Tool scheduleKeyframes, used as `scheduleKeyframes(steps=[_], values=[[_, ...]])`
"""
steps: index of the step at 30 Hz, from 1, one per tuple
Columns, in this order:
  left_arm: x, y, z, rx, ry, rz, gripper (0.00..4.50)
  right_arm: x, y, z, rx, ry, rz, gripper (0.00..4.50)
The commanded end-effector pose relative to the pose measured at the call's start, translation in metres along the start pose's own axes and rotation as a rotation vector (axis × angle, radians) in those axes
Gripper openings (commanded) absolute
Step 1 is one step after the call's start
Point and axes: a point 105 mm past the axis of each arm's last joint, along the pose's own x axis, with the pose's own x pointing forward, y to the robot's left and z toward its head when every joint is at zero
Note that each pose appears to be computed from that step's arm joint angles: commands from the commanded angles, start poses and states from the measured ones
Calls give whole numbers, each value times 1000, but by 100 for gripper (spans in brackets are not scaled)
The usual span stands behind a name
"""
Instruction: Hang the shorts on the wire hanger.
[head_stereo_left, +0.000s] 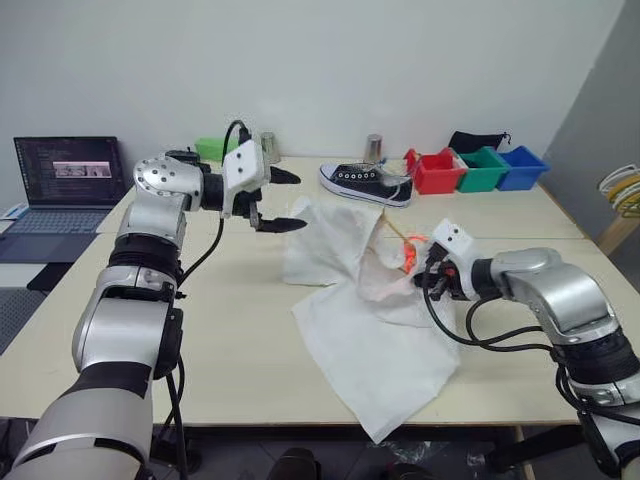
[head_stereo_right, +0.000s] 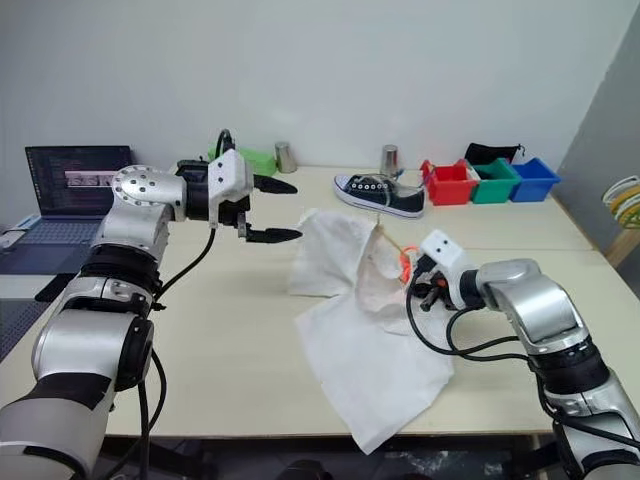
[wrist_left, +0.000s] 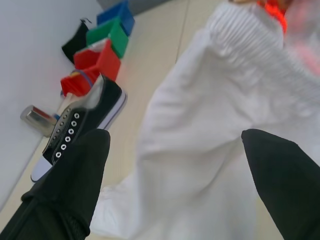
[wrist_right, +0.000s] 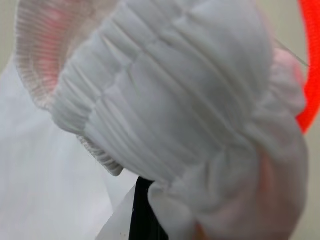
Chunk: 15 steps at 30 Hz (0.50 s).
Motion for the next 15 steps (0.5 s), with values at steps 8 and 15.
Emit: scheduleKeyframes(steps=[8,15], values=[[47,-52,53,-122,-283,-80,447,-37,0,18,293,-275,-382,0],[65,-76,67,-114,-323,-189,447,-70,-1,-27,415,-221,-612,0]])
